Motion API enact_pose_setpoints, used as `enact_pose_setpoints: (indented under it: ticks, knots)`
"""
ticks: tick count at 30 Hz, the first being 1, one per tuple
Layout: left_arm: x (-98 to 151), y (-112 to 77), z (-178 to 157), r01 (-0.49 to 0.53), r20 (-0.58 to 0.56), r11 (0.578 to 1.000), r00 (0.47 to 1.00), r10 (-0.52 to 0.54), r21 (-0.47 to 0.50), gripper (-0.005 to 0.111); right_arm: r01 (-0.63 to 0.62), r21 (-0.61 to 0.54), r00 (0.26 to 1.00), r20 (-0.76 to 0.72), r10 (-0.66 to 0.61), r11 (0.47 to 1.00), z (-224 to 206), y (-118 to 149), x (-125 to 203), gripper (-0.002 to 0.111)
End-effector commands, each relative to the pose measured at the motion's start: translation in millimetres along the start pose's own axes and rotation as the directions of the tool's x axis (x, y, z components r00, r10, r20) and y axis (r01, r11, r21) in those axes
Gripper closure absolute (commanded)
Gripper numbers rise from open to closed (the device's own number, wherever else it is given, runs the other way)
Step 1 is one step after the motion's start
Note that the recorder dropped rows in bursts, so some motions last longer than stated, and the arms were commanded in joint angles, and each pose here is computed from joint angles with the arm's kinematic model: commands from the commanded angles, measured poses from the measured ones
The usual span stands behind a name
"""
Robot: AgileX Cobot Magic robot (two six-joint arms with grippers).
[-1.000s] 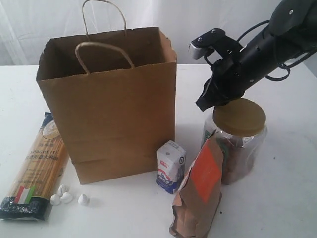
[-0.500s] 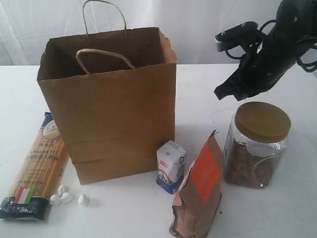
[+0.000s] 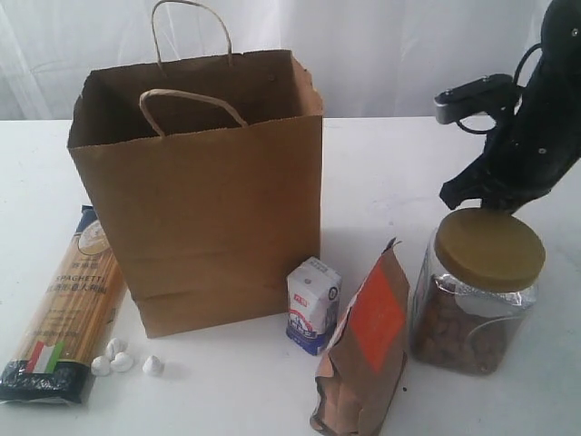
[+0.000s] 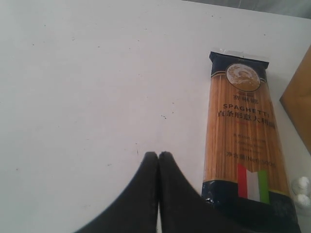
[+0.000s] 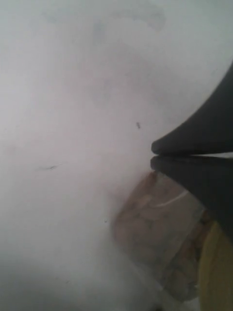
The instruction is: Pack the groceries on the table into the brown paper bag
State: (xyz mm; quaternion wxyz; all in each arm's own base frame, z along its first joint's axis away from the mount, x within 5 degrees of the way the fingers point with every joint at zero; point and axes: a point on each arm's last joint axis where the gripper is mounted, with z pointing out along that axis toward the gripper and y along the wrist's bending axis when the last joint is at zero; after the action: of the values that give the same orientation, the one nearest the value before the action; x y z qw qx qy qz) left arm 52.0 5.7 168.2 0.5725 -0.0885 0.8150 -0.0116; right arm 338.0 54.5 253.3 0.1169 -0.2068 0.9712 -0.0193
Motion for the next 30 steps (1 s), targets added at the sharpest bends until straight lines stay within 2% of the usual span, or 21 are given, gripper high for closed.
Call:
enact_pose_setpoints:
  ticks: [1,5,7,8,9,10,12,15,17,20,24,30]
  knots:
    - [-1,-0.3,0,0.005,0.019,1.0,1.0,-0.006,0.004,0.107,-0.016,0.087,0.996,0.086,0.008,0.996,-28,-9,5,0.108]
    - [-1,-0.3,0,0.005,0.019,1.0,1.0,-0.006,0.004,0.107,0.0,0.087,0.975,0.22,-0.019,0.996,-86,-2,24,0.108]
    - [-1,-0.3,0,0.005,0.019,1.0,1.0,-0.006,0.004,0.107,0.088,-0.024,0.961,0.265,-0.079,0.996,-115,17,44,0.108]
    - [-1,-0.3,0,0.005,0.019,1.0,1.0,-0.006,0.004,0.107,0.155,-0.148,0.952,0.287,-0.107,0.977,-120,32,55,0.108]
    - [-1,-0.3,0,0.005,0.019,1.0,1.0,-0.006,0.004,0.107,0.193,-0.255,0.957,0.262,-0.124,0.947,-114,44,67,0.108]
    - [-1,-0.3,0,0.005,0.019,1.0,1.0,-0.006,0.004,0.107,0.194,-0.31,0.965,0.23,-0.124,0.931,-104,52,74,0.108]
    - [-1,-0.3,0,0.005,0.019,1.0,1.0,-0.006,0.004,0.107,0.197,-0.359,0.977,0.145,-0.155,0.912,-80,65,92,0.108]
    - [-1,-0.3,0,0.005,0.019,1.0,1.0,-0.006,0.004,0.107,0.302,-0.402,0.952,0.093,-0.29,0.864,-50,95,113,0.108]
    - [-1,-0.3,0,0.005,0.019,1.0,1.0,-0.006,0.004,0.107,0.354,-0.354,0.934,0.084,-0.348,0.866,-30,103,123,0.108]
    - [-1,-0.3,0,0.005,0.019,1.0,1.0,-0.006,0.004,0.107,0.382,-0.253,0.922,0.173,-0.346,0.889,-11,105,122,0.108]
    - [-1,-0.3,0,0.005,0.019,1.0,1.0,-0.006,0.004,0.107,0.42,-0.149,0.891,0.255,-0.376,0.895,14,105,123,0.108]
    - [-1,-0.3,0,0.005,0.019,1.0,1.0,-0.006,0.004,0.107,0.373,-0.015,0.86,0.382,-0.339,0.928,37,99,100,0.108]
